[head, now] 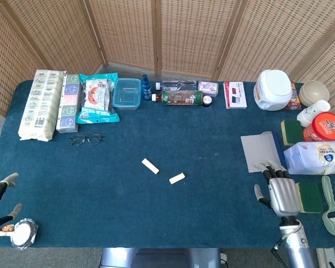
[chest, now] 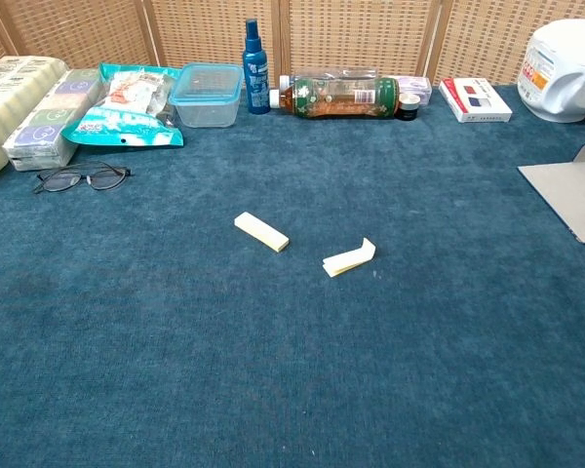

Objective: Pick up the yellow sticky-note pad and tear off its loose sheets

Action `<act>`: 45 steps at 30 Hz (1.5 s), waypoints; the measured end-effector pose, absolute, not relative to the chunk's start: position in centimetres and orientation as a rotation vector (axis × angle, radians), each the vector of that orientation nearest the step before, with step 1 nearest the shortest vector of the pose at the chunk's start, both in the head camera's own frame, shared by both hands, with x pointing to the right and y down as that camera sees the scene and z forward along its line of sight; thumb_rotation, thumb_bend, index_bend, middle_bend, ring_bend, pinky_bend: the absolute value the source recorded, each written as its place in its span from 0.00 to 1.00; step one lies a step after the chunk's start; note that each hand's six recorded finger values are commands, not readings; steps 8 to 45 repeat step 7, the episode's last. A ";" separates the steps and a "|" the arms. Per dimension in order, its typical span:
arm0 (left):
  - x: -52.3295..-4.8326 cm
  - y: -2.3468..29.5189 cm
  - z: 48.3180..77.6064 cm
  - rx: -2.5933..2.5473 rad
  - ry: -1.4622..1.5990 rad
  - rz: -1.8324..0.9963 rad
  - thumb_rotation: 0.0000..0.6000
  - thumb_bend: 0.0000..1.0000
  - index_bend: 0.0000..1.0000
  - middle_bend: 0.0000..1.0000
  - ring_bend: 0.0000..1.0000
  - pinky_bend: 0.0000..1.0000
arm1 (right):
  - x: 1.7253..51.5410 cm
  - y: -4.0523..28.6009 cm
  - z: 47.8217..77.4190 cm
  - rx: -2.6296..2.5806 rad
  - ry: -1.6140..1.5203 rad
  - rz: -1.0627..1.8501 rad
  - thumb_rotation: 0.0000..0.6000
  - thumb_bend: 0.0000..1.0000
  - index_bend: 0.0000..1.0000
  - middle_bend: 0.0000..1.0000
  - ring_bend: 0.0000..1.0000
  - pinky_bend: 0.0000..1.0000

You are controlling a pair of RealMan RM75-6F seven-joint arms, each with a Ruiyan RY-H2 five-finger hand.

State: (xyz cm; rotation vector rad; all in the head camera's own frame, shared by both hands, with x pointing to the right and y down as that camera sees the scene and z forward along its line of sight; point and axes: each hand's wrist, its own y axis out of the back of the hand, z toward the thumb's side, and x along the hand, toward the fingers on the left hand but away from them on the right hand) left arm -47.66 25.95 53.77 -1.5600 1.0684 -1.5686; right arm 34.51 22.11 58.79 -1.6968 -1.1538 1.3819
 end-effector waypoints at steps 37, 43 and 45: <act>-47.3 25.6 53.5 -1.563 1.080 -1.533 1.00 0.24 0.18 0.35 0.37 0.46 | 35.1 22.9 58.0 -1.675 -1.164 1.390 1.00 0.47 0.26 0.28 0.13 0.19; -47.3 25.6 53.5 -1.563 1.080 -1.533 1.00 0.24 0.18 0.35 0.37 0.46 | 35.1 22.9 58.0 -1.675 -1.164 1.390 1.00 0.47 0.26 0.28 0.13 0.19; -47.3 25.6 53.5 -1.563 1.080 -1.533 1.00 0.24 0.18 0.35 0.37 0.46 | 35.1 22.9 58.0 -1.675 -1.164 1.390 1.00 0.47 0.26 0.28 0.13 0.19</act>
